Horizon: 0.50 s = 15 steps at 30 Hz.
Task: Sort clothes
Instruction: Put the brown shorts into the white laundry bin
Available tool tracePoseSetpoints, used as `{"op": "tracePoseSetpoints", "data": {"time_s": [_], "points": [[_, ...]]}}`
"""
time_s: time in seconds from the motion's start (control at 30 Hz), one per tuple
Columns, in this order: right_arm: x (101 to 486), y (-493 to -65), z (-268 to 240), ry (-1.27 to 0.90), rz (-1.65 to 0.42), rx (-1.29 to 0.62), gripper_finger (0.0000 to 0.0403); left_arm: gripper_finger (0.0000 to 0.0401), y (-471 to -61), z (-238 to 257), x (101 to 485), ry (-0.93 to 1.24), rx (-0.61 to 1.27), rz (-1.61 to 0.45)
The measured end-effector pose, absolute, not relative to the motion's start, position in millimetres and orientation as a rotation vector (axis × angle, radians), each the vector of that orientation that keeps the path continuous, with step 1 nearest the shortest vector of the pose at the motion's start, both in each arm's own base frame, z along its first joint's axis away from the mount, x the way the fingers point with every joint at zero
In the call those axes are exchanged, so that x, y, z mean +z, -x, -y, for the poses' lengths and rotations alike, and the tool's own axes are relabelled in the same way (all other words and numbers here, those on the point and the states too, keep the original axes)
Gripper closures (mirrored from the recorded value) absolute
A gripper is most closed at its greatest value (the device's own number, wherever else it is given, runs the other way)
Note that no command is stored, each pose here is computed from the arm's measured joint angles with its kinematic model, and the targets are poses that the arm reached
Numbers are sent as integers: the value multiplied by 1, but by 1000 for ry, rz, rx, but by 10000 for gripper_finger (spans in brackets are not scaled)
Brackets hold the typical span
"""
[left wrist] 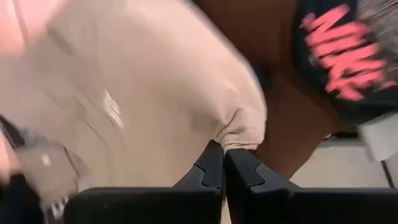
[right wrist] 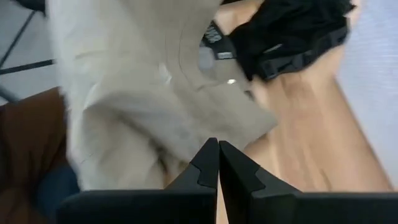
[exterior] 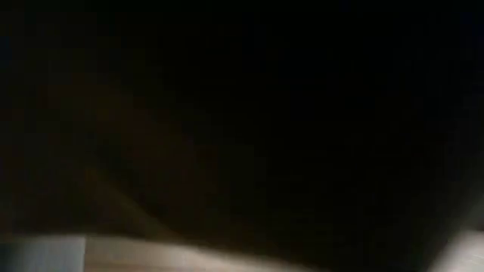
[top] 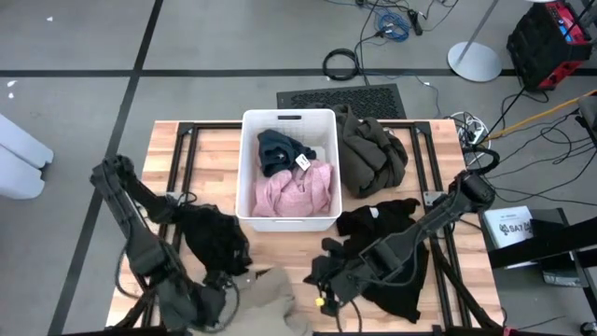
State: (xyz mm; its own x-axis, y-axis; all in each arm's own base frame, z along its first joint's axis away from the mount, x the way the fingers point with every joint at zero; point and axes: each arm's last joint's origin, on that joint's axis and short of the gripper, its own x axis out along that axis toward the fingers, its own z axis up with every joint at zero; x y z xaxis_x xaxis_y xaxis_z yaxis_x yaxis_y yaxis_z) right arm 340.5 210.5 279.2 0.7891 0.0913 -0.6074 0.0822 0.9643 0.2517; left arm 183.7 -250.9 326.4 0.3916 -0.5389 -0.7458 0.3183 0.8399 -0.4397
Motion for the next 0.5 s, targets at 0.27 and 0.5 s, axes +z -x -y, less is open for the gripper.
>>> {"op": "tracePoseSetpoints", "data": {"time_s": [0.27,0.5], "points": [[270,-360,-187,-437,-668,-101,403,401,-195,287,274,245,-514,-1243],[242,-380,-180,-472,-729,-114,397,401,-210,324,227,321,-538,-1283]]}}
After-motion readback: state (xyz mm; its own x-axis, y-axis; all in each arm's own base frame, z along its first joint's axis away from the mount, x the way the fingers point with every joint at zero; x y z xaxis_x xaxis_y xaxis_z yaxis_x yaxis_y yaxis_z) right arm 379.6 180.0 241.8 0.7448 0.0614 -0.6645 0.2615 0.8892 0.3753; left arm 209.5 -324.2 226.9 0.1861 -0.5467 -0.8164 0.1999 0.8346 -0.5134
